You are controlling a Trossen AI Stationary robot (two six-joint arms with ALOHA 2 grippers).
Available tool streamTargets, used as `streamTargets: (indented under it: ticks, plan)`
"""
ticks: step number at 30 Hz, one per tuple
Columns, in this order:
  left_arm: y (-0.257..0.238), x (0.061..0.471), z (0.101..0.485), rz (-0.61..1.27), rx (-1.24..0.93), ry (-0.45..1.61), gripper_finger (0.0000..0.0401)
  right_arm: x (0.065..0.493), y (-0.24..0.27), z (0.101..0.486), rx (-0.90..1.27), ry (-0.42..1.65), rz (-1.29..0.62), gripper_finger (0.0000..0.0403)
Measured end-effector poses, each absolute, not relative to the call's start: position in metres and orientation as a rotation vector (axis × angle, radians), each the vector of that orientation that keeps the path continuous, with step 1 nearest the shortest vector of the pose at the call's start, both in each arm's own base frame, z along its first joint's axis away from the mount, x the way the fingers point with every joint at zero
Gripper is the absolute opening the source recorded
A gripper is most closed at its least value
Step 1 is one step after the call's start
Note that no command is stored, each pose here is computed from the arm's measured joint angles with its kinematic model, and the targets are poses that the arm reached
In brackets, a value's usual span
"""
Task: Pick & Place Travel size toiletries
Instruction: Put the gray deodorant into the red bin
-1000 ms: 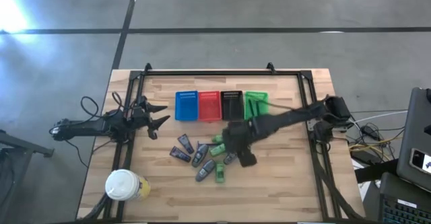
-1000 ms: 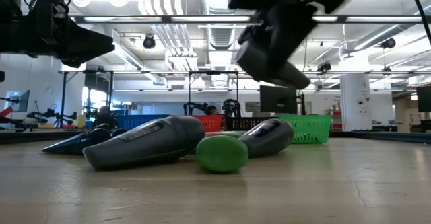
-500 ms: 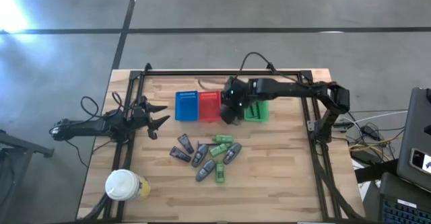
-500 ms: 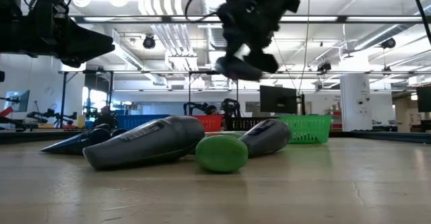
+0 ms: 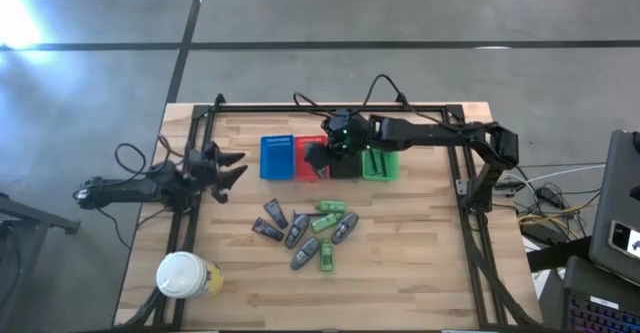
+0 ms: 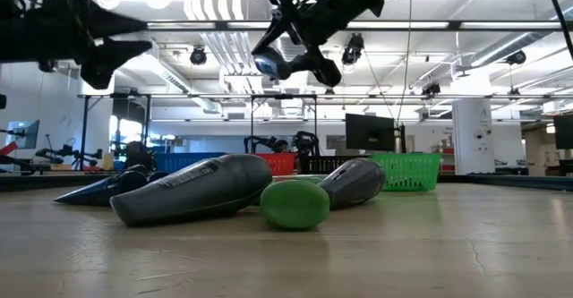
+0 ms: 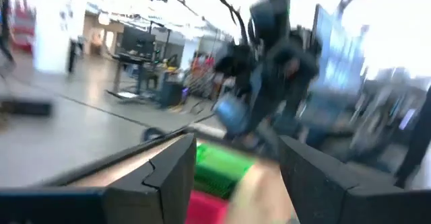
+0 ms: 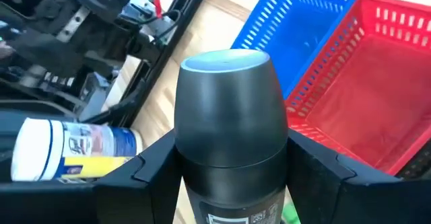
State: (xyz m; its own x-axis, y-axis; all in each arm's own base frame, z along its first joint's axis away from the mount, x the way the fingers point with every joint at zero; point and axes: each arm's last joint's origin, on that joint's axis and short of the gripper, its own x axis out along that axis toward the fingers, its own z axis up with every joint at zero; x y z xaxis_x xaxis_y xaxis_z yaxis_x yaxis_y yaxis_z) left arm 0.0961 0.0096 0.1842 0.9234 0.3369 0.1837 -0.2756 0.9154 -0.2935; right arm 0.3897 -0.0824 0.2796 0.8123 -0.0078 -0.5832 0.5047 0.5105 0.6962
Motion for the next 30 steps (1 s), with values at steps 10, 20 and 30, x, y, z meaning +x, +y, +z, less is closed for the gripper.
streamTargets:
  ticks: [10,20,30]
  plan:
    - [0.02,0.088,0.191,0.649,-0.698,-0.504,0.0212,0.394,-0.087,0.284,1.029,0.426,-0.4,0.0205]
    - [0.012,0.101,0.186,0.312,-0.832,-0.356,0.0212,0.399,-0.089,0.276,1.019,0.438,-0.364,0.0205]
    - [0.013,0.128,0.2,0.364,-0.848,-0.175,0.0216,0.409,-0.102,0.267,1.012,0.401,-0.283,0.0205]
